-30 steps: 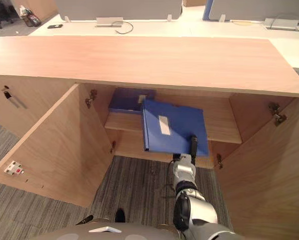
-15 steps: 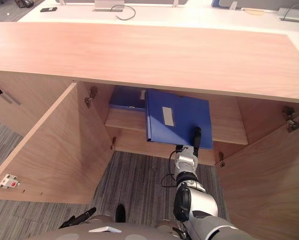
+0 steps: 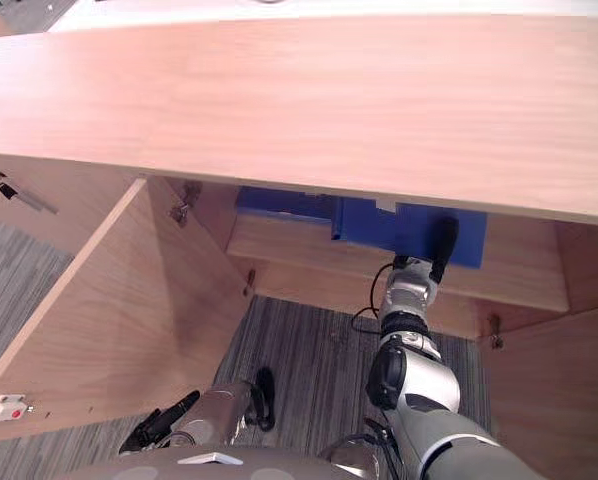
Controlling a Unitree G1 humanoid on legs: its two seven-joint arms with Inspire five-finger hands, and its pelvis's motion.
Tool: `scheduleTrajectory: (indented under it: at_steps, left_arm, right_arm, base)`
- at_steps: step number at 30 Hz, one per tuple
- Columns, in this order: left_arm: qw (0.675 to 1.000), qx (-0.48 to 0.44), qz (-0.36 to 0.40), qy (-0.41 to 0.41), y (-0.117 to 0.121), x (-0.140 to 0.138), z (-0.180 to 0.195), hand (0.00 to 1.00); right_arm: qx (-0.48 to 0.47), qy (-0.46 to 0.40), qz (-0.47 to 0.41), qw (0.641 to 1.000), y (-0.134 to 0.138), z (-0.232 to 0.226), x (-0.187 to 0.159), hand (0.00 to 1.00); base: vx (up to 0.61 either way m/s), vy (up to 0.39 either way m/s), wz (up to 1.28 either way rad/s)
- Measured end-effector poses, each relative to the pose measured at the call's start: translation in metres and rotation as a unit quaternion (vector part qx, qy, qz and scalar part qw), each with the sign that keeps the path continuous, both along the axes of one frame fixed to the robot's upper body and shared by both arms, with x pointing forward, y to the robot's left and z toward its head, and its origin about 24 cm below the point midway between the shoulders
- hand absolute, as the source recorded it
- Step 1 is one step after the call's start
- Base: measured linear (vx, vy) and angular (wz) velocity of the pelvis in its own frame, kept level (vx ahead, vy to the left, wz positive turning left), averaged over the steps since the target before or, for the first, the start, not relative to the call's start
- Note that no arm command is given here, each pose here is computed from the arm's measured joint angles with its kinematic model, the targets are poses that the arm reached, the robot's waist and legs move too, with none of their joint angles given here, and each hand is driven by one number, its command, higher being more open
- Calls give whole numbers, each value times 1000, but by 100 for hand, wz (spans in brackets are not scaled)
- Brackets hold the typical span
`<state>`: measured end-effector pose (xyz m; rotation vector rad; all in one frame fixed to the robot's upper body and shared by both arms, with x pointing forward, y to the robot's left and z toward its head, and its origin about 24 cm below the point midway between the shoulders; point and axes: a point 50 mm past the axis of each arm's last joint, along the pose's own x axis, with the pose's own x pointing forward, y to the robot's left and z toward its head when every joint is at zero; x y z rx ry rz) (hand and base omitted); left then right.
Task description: Walk over to the cabinet, pick up the folder, carry it to the office cabinet, place the folder inside the office cabinet, then close the office cabinet door
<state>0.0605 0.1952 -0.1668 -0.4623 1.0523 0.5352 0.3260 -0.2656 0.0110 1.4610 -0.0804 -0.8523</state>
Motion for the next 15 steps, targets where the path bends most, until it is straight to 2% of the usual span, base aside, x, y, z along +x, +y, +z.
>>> scheduleTrajectory:
  at_steps: [3, 7, 11, 15]
  left_arm:
    - [1000, 1, 1, 3, -1, -2, 0, 100]
    - [1000, -3, 6, 1, -4, -1, -1, 100]
    - [1000, -2, 7, 1, -4, -1, 0, 100]
    - [1000, 0, 6, -6, -4, 3, 1, 100]
  right_arm:
    - [3, -24, -3, 1000, 7, 7, 3, 0]
    - [-13, -67, -22, 997, 2, 25, 4, 0]
    - [-21, -68, -62, 996, -8, 20, -12, 0]
    - [-9, -77, -62, 995, 6, 16, -17, 0]
  base:
    - [49, 25, -32]
    - [22, 11, -36]
    - [40, 36, -20]
    - [59, 13, -18]
